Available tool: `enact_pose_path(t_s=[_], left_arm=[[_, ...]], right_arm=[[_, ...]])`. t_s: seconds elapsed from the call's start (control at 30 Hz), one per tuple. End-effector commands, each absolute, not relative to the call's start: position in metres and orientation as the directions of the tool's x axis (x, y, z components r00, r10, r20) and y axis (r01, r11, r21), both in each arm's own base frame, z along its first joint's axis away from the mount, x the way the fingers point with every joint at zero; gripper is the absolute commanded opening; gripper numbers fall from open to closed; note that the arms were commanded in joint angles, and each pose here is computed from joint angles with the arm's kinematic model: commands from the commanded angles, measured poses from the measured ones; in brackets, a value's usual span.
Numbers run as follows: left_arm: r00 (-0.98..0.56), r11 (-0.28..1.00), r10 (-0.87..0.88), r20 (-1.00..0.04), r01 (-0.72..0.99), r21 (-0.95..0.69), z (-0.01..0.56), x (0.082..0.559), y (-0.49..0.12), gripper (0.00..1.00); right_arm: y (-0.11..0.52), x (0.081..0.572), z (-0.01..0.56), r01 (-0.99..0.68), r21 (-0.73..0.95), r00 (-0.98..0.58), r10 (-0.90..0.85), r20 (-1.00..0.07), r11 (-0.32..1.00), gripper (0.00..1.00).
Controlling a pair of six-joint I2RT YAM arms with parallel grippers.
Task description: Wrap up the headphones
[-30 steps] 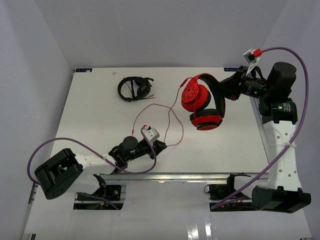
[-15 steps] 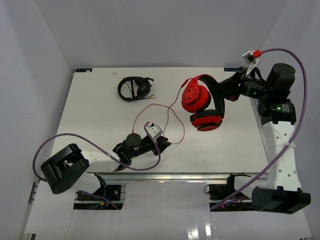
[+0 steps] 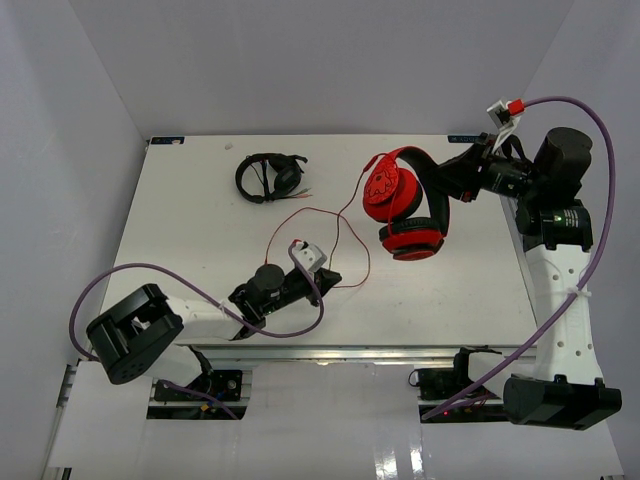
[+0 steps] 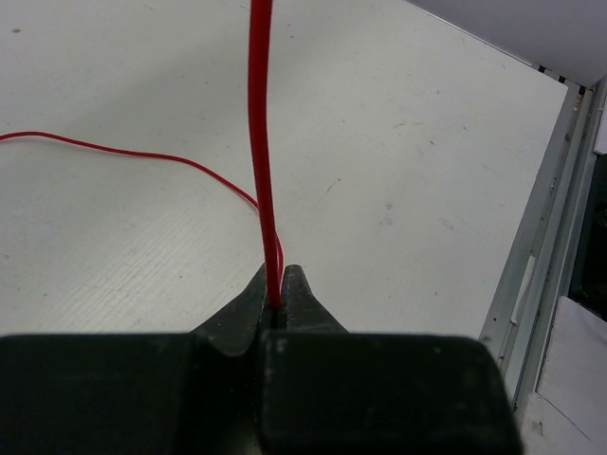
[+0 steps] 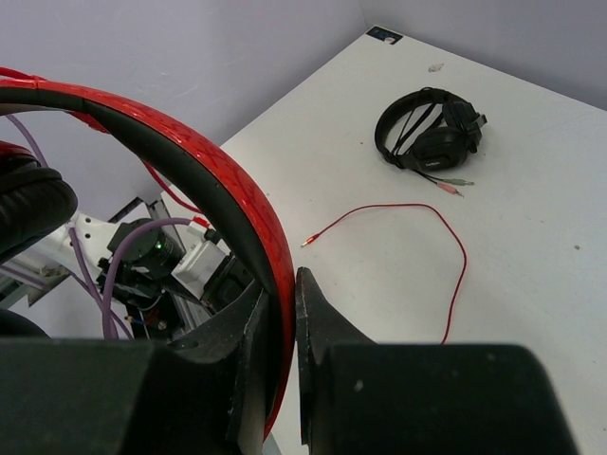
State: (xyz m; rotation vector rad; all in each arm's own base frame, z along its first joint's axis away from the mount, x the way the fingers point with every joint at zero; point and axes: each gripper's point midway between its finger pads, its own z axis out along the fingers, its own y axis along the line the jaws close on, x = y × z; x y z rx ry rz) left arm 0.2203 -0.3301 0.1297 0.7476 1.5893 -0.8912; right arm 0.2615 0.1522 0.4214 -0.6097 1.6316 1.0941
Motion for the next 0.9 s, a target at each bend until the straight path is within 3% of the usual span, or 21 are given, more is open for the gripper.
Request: enact_pose_path(t_s=[0.0, 0.43, 0.87], left_arm=[[-0.229, 0.481, -0.018, -0.973, 0.852, -0.210, 0.129, 0.205, -0.338, 0.00], [-0.287, 0.394, 0.157, -0.945, 0.896, -0.207, 0.102, 0.122, -0.385, 0.00], [-0.266, 0.378, 0.235, -0.935, 0.911, -0.164, 0.130, 0.107, -0.415, 0.00]], right_arm=[[0.145, 0.271, 0.437, -0.766, 0.376, -0.316, 0.204, -0.927, 0.522, 0.08], [0.089, 0.321, 0.423, -0.373, 0.382, -0.184, 0.336, -0.924, 0.846, 0.08], [0.078, 0.346, 0.343, -0.166, 0.311, -0.183, 0.281, -0.942, 0.936, 0.08]])
